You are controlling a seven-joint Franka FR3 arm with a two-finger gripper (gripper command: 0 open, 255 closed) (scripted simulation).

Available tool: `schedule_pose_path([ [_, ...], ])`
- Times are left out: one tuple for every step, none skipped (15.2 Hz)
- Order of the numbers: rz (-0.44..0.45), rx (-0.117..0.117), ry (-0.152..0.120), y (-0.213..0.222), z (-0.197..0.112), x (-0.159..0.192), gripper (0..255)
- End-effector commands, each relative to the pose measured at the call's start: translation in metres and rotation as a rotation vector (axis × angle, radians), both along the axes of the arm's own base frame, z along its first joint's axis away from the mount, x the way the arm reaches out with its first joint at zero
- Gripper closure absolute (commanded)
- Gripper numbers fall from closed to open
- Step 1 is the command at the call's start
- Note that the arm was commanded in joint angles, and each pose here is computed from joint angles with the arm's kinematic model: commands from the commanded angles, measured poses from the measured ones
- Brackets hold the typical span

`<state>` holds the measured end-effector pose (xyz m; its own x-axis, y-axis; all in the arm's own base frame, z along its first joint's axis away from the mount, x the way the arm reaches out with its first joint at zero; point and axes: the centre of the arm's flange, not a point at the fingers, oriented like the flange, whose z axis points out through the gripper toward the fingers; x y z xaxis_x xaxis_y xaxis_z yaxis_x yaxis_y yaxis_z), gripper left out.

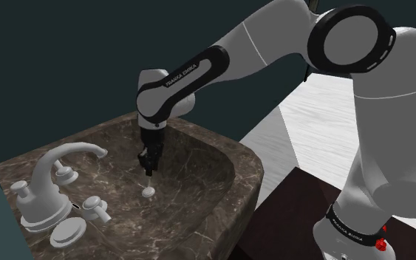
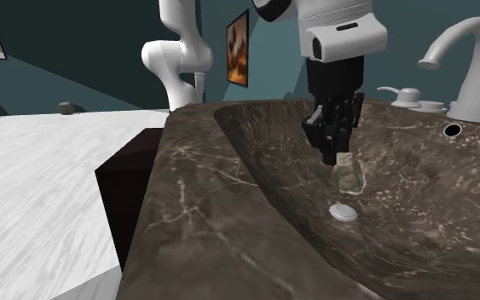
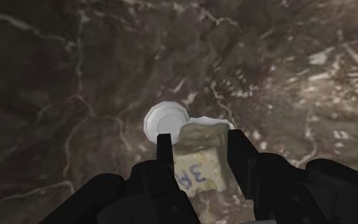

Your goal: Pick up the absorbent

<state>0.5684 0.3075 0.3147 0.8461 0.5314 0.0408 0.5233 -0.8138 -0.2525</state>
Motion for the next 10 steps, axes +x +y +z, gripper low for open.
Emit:
schedule_pose_path([
  [0.0,0.0,0.0,0.0,0.011,-0.001,255],
  [0.0,0.0,0.0,0.0,0.016,-0.001,255],
  [0.0,0.0,0.0,0.0,0.021,-0.001,255],
  [0.0,0.0,0.0,0.0,0.027,-0.001,255],
  [0.0,0.0,0.0,0.0,0.032,-0.001,255],
  [0.0,0.0,0.0,0.0,0.037,-0.001,255],
  [0.0,0.0,0.0,0.0,0.042,-0.001,255],
  [0.0,0.0,0.0,0.0,0.048,-0.001,255],
  [0.0,0.0,0.0,0.0,0.049,-0.001,255],
  [0.0,0.0,0.0,0.0,0.049,-0.001,255],
])
